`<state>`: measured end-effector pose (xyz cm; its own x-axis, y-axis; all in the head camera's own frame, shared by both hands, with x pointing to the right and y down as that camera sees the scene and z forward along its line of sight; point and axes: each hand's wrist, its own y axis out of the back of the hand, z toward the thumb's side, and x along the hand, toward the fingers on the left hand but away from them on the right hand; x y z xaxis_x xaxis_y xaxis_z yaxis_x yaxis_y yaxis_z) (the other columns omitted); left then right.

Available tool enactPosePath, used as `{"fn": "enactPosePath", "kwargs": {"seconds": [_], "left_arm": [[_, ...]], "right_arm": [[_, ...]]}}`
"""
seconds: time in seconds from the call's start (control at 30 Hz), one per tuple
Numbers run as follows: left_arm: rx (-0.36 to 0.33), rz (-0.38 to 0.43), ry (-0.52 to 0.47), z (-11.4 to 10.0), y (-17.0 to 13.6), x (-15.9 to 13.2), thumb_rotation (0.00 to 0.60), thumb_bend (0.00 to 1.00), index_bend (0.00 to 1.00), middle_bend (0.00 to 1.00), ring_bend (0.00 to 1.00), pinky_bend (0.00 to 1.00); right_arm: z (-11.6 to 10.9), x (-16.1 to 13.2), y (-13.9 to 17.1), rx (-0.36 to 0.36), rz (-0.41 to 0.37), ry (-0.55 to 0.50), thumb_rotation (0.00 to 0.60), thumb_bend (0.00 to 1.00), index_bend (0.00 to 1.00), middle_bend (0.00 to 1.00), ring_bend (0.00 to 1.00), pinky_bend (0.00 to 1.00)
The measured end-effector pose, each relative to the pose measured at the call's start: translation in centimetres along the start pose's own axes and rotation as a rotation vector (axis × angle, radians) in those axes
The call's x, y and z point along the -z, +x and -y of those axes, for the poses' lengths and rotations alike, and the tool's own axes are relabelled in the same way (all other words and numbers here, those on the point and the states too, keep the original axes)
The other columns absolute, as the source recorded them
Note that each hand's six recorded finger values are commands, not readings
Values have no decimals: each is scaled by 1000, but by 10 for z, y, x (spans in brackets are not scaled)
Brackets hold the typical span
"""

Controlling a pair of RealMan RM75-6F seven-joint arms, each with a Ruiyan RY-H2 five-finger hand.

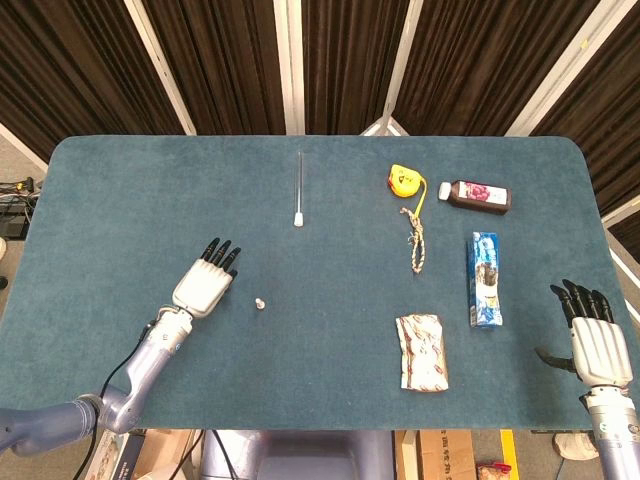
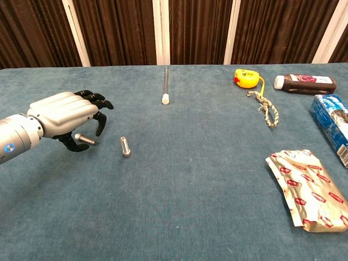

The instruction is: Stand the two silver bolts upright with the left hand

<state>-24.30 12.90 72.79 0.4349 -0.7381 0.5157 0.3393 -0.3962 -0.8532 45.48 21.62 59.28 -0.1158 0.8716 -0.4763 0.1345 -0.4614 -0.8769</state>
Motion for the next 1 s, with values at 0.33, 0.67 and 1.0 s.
{"fn": "enactPosePath", "kwargs": {"seconds": [0.33, 0.67, 1.0], "left_arm": [[-1, -7, 26, 2, 2, 0, 600, 449, 503, 91, 0, 0], [16, -13, 39, 9, 4, -3, 600, 457, 518, 94, 0, 0], [15, -9, 41, 10, 6, -6, 600, 469, 544, 101, 0, 0]], "right_arm": [[0, 0, 0, -1, 0, 0, 600, 157, 145, 91, 65, 0], [0, 1, 0, 1, 3, 0, 600, 157, 145, 91, 65, 0], [1, 1, 0, -2, 3, 1, 600, 157, 145, 90, 65, 0]]}}
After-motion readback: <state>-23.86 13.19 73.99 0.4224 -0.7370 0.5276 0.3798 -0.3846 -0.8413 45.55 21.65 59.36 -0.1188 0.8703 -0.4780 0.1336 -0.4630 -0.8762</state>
